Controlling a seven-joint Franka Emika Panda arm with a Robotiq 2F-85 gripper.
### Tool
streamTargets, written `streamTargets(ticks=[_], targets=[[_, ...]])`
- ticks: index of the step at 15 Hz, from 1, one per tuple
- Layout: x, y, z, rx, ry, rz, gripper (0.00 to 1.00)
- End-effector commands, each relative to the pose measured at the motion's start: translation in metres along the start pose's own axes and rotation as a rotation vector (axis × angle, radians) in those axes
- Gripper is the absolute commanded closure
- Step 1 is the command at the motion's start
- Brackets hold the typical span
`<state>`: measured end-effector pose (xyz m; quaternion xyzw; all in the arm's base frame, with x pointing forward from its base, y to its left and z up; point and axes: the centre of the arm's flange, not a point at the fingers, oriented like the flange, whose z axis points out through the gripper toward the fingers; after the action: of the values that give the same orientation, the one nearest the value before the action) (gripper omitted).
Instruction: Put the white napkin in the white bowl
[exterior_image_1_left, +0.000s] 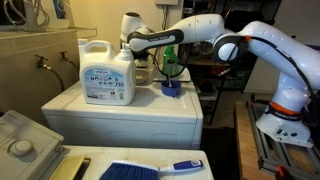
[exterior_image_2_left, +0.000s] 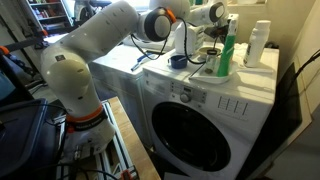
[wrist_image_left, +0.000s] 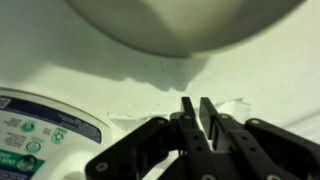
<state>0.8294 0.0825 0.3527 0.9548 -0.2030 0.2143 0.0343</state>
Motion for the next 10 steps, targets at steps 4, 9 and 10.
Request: streamTargets(ticks=[4, 9, 10], targets=[[0.011, -0.001, -0.001, 0.037, 0.128, -0.032, 0.53], [0.011, -0.002, 0.0, 0.037, 0.135, -0.035, 0.26], [0.012, -0.003, 0.002, 0.031, 0.172, -0.044, 0.24]])
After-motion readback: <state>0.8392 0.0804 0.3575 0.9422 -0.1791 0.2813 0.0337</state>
